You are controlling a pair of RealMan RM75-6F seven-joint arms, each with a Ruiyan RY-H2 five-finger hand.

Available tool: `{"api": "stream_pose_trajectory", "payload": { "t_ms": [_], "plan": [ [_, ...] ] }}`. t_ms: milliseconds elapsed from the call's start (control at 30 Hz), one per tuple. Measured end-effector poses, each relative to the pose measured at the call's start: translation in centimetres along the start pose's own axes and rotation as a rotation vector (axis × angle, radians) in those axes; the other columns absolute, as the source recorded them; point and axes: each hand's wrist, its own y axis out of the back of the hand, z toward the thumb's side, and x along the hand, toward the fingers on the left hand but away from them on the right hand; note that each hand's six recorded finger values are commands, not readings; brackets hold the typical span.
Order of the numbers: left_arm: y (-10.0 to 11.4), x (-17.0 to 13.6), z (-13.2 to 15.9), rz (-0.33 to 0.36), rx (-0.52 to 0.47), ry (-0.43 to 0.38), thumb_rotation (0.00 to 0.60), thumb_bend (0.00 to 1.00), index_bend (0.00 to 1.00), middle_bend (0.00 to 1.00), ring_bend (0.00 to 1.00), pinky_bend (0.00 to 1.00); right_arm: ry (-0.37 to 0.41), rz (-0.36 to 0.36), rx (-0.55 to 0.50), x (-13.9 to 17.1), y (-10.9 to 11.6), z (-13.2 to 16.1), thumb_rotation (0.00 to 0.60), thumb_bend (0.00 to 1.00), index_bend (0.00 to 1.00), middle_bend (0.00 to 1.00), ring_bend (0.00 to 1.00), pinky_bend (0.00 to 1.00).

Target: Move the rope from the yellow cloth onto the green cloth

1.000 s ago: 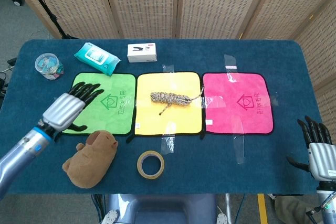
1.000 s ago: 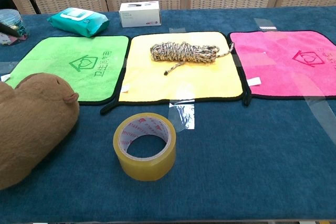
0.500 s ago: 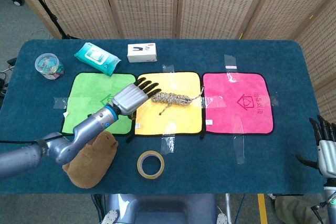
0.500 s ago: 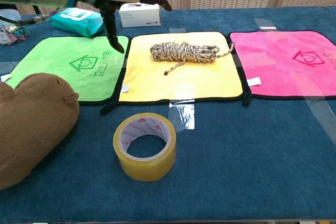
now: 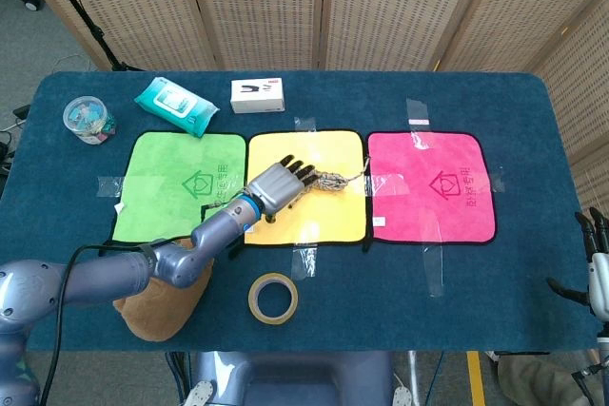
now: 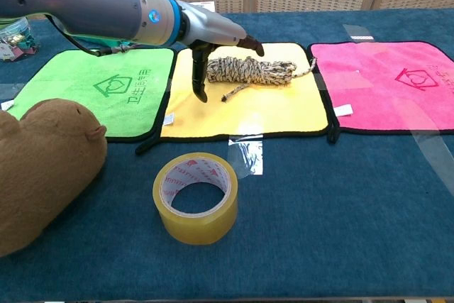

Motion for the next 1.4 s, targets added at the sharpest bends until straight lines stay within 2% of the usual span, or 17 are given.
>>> {"api": "stream_pose_trajectory", "payload": {
  "t_ms": [333, 567, 1000, 1400],
  "plan": [
    [0.5, 2.8, 2.6, -0.018, 0.033, 0.017, 0.600, 0.11, 0.00, 0.00, 0.00, 0.00, -0.019, -0.004, -0.002, -0.2, 0.2, -0.7, 0.600, 0.00, 0.00, 0.00, 0.00, 0.00],
    [0.0, 3.0, 2.7, -0.048, 0.062, 0.026, 0.600, 0.11, 0.00, 0.00, 0.00, 0.00, -0.024, -0.013, -0.007, -0.2, 0.5, -0.9, 0.600, 0.00, 0.00, 0.00, 0.00, 0.00],
    [-0.8, 0.6, -1.2, -0.097, 0.100, 0.108, 0.600, 0.11, 0.00, 0.00, 0.00, 0.00, -0.016, -0.008, -0.010, -0.2, 0.4, -0.6, 0.600, 0.00, 0.00, 0.00, 0.00, 0.00],
    [-2.8, -2.1, -5.8, -0.142, 0.082, 0.176, 0.600, 0.11, 0.00, 0.00, 0.00, 0.00, -0.001, 0.003, -0.003, 0.0, 0.0, 0.0, 0.600, 0.00, 0.00, 0.00, 0.00, 0.00]
  ]
}}
